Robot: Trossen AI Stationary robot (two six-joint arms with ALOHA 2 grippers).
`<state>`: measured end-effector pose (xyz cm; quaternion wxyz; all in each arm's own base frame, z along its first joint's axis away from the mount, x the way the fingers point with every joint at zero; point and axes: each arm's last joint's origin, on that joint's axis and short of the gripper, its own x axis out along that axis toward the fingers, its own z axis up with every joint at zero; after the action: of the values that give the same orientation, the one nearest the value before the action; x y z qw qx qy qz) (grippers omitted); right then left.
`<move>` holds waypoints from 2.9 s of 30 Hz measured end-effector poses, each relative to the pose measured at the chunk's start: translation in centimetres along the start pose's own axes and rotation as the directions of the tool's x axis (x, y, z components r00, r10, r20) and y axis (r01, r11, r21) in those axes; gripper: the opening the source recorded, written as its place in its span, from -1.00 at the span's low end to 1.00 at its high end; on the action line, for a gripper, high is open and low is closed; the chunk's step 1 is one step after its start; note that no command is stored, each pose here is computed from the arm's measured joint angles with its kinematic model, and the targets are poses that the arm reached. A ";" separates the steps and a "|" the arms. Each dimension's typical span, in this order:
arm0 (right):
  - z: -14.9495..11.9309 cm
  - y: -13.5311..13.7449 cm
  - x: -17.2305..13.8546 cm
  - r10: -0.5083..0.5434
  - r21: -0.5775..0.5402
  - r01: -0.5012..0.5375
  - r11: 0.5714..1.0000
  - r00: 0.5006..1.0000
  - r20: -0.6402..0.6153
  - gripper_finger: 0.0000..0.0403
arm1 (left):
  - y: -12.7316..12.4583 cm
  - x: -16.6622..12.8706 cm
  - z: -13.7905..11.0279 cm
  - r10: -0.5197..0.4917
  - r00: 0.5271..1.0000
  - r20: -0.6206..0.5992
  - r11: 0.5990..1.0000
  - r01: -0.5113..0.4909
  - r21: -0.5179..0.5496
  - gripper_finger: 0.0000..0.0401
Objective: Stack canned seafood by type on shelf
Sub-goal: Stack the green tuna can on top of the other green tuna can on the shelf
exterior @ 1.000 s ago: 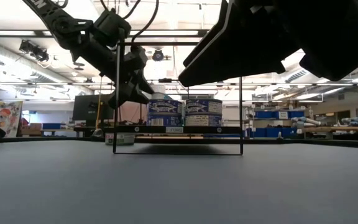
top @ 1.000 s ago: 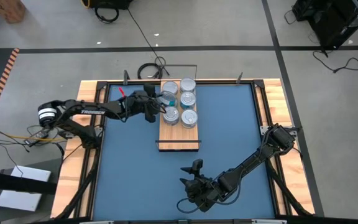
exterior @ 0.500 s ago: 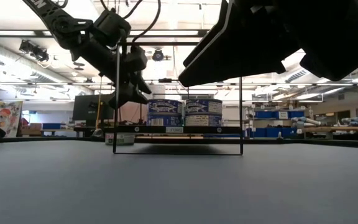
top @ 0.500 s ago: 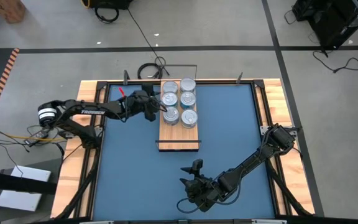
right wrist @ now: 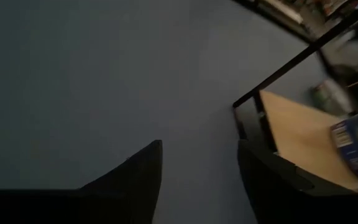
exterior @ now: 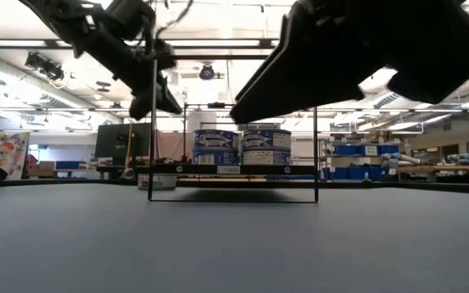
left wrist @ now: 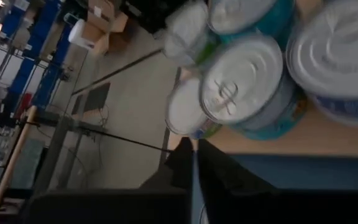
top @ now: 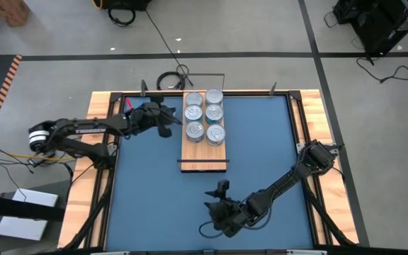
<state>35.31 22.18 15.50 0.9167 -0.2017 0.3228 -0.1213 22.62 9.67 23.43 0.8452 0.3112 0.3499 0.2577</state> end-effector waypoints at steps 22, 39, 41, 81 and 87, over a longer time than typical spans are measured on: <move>0.6 -2.9 2.7 0.163 0.040 -0.161 0.986 0.985 -0.063 -0.98 | 1.2 -6.4 -2.0 0.039 0.946 0.321 0.943 0.072 -0.324 -0.99; -1.1 -3.3 4.1 0.239 0.099 -0.240 0.966 0.971 0.014 -0.99 | 0.6 -8.5 -3.6 0.014 0.898 0.440 0.900 0.180 -0.397 -0.99; -2.0 -3.2 4.3 0.249 0.131 -0.252 0.959 0.968 0.037 -1.00 | 0.4 -8.5 -3.6 -0.016 0.892 0.451 0.899 0.211 -0.384 -0.99; -4.3 -13.6 -7.5 0.160 0.244 -0.287 0.926 0.887 0.433 -0.99 | -0.4 -8.3 -4.1 -0.148 0.891 0.430 0.884 0.314 -0.346 -1.00; -4.3 -14.0 -7.4 0.156 0.239 -0.276 0.931 0.893 0.421 -0.98 | -0.5 -8.2 -4.4 -0.132 0.916 0.380 0.890 0.278 -0.362 -1.00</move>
<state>25.62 11.10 22.68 0.9902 -0.0469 0.1302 -0.0207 14.34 5.49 24.12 0.9620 0.1287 0.1658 0.1744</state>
